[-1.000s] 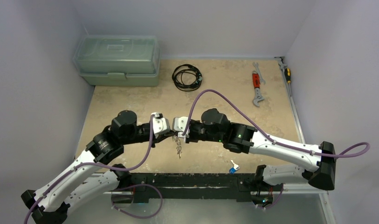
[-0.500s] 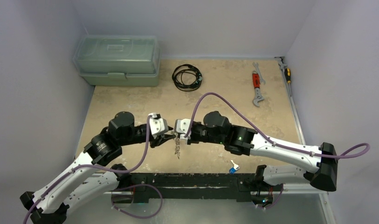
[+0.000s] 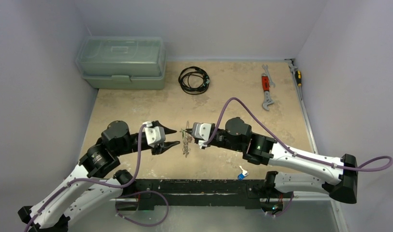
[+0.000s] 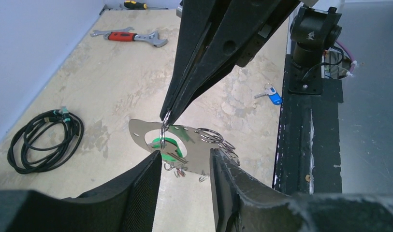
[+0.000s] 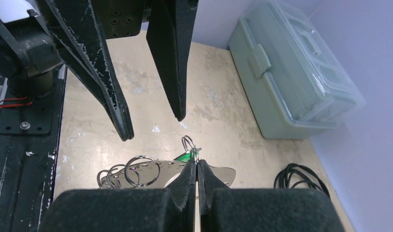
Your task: Put the keys on the keyring
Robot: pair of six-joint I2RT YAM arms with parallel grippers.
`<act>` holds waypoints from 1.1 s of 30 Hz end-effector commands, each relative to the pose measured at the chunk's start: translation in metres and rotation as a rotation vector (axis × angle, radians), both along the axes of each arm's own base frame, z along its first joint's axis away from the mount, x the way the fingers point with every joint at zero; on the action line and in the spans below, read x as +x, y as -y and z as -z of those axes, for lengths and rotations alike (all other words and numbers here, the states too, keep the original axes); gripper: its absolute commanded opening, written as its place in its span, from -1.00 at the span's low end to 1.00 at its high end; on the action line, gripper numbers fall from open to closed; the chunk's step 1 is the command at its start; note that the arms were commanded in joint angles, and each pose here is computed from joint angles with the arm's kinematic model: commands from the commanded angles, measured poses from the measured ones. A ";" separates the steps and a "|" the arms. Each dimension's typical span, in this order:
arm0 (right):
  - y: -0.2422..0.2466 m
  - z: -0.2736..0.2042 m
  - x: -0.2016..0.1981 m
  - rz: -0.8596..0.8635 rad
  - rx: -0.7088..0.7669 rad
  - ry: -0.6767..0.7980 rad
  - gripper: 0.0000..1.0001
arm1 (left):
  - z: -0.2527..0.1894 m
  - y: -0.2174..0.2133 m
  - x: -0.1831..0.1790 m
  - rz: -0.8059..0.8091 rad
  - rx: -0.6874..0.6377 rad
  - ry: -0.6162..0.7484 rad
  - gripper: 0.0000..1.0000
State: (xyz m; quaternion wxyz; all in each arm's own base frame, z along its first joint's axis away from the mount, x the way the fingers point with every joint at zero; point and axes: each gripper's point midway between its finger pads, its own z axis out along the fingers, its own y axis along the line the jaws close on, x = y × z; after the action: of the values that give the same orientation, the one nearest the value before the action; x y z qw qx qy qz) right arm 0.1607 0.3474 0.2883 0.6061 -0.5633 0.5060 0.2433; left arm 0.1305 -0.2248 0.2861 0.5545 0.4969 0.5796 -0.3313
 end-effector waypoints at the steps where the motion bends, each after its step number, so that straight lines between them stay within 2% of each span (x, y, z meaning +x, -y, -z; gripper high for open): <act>1: 0.004 -0.035 -0.003 -0.012 0.113 0.062 -1.00 | -0.013 0.001 0.002 -0.005 -0.056 0.069 -0.22; 13: 0.007 -0.046 -0.019 -0.077 0.146 0.053 -1.00 | -0.019 0.008 0.010 0.004 -0.077 0.126 -0.31; 18: 0.008 -0.048 -0.021 -0.087 0.150 0.049 -1.00 | -0.027 0.014 0.007 0.036 -0.114 0.137 -0.43; 19: 0.008 -0.048 -0.022 -0.090 0.151 0.048 -1.00 | -0.027 0.015 0.007 0.040 -0.117 0.134 -0.46; 22: 0.009 -0.052 -0.025 -0.102 0.161 0.048 -1.00 | -0.022 0.019 0.008 0.053 -0.101 0.115 -0.72; 27: 0.011 -0.057 -0.028 -0.110 0.178 0.050 -1.00 | -0.015 0.023 0.007 0.073 -0.084 0.088 -0.87; 29: 0.013 -0.058 -0.028 -0.109 0.182 0.052 -1.00 | -0.014 0.023 0.006 0.077 -0.081 0.085 -1.00; 33: 0.015 -0.062 -0.030 -0.115 0.199 0.056 -1.00 | -0.012 0.023 0.005 0.081 -0.076 0.080 -1.00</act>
State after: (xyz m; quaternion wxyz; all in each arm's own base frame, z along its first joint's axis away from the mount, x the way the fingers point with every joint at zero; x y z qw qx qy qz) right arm 0.1386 0.3364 0.3183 0.6252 -0.5586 0.4636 0.2866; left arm 0.1389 -0.2454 0.2956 0.5802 0.5084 0.5332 -0.3473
